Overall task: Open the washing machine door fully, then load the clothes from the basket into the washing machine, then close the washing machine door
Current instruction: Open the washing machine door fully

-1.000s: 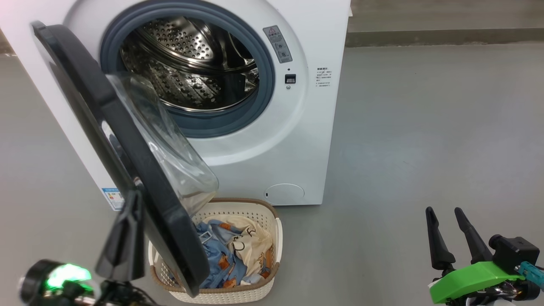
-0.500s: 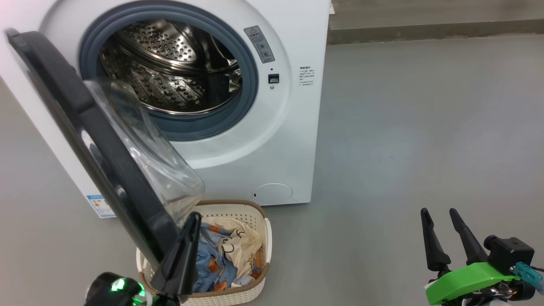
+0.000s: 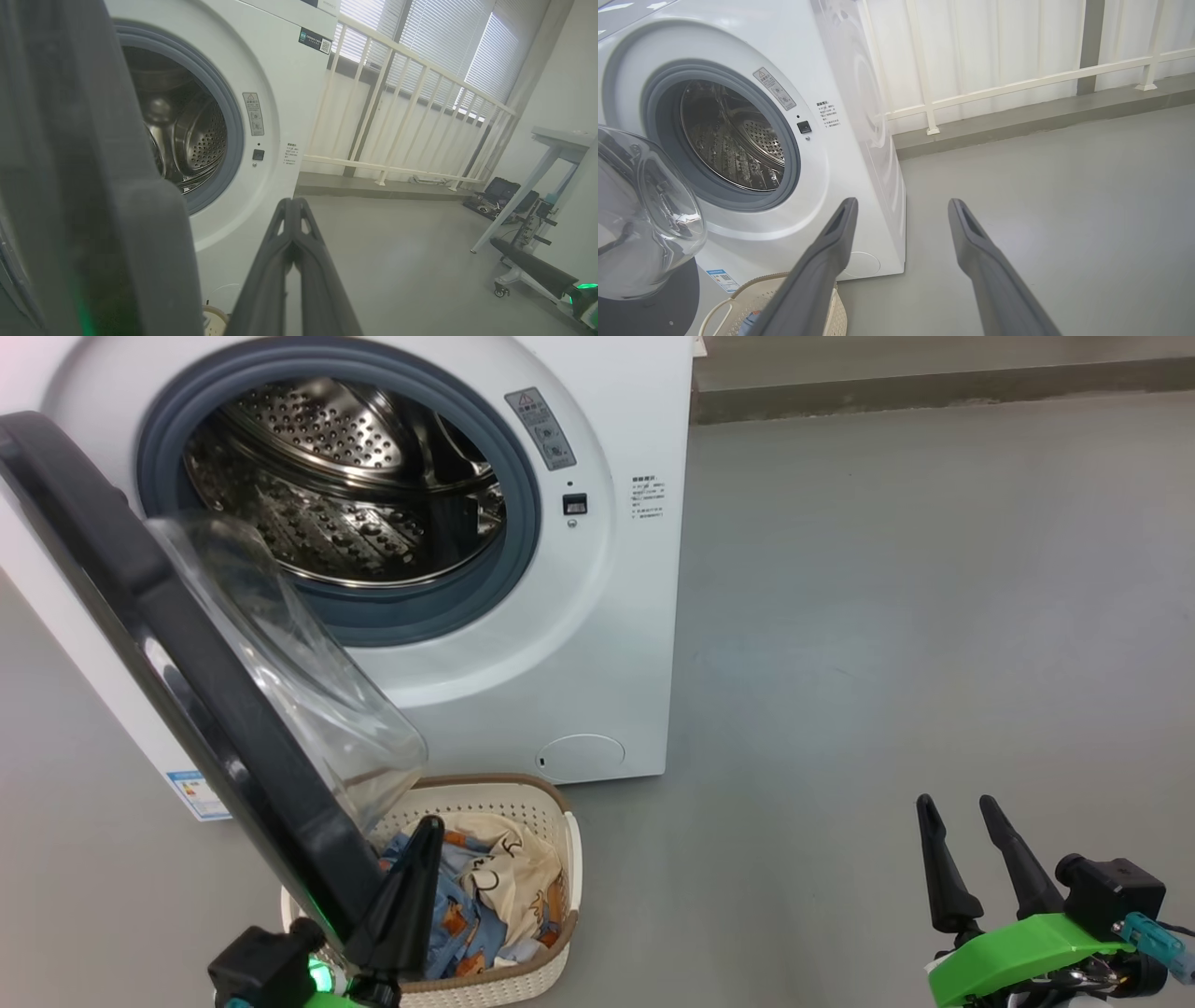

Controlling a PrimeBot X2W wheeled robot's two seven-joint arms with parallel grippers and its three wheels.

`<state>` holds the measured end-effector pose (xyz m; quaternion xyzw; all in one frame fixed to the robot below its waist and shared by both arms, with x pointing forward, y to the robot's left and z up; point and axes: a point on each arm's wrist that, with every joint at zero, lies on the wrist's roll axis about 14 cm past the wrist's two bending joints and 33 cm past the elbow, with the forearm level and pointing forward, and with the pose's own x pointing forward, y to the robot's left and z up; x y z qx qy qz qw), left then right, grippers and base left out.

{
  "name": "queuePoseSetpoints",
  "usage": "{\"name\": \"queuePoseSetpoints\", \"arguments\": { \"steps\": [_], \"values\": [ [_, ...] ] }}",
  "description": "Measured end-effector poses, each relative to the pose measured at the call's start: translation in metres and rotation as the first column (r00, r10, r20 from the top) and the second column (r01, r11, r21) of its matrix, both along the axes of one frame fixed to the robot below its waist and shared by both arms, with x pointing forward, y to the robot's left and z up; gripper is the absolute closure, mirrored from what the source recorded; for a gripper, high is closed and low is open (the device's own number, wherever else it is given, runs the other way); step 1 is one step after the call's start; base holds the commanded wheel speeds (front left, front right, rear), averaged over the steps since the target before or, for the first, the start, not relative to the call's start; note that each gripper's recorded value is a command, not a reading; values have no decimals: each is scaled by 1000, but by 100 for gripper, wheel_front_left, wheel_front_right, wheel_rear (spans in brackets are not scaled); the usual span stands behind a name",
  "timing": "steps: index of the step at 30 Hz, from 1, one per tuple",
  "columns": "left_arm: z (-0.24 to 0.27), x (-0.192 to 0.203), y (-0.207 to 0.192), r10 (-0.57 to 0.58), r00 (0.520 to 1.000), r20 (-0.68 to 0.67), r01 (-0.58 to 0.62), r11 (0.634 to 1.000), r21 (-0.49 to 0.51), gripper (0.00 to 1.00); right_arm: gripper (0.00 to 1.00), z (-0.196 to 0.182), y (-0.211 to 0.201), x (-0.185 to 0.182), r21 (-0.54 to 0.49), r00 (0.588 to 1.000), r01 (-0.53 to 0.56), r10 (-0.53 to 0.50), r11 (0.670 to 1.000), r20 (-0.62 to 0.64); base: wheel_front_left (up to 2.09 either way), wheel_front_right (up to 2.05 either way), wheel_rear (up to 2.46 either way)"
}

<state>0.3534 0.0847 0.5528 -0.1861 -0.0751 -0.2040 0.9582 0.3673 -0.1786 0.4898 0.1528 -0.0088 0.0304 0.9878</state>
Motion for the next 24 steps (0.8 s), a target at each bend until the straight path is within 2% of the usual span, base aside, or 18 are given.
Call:
{"name": "queuePoseSetpoints", "arguments": {
  "steps": [11,24],
  "values": [
    [-31,9,24,75,989,-129,-82,995,-51,100,0,-6,7,2,7,1000,-14,15,1000,-18,0,0,0],
    [-41,2,49,147,976,-161,-159,985,-65,100,0,-9,24,9,5,997,-67,67,998,-29,0,0,0]
  ]
}}
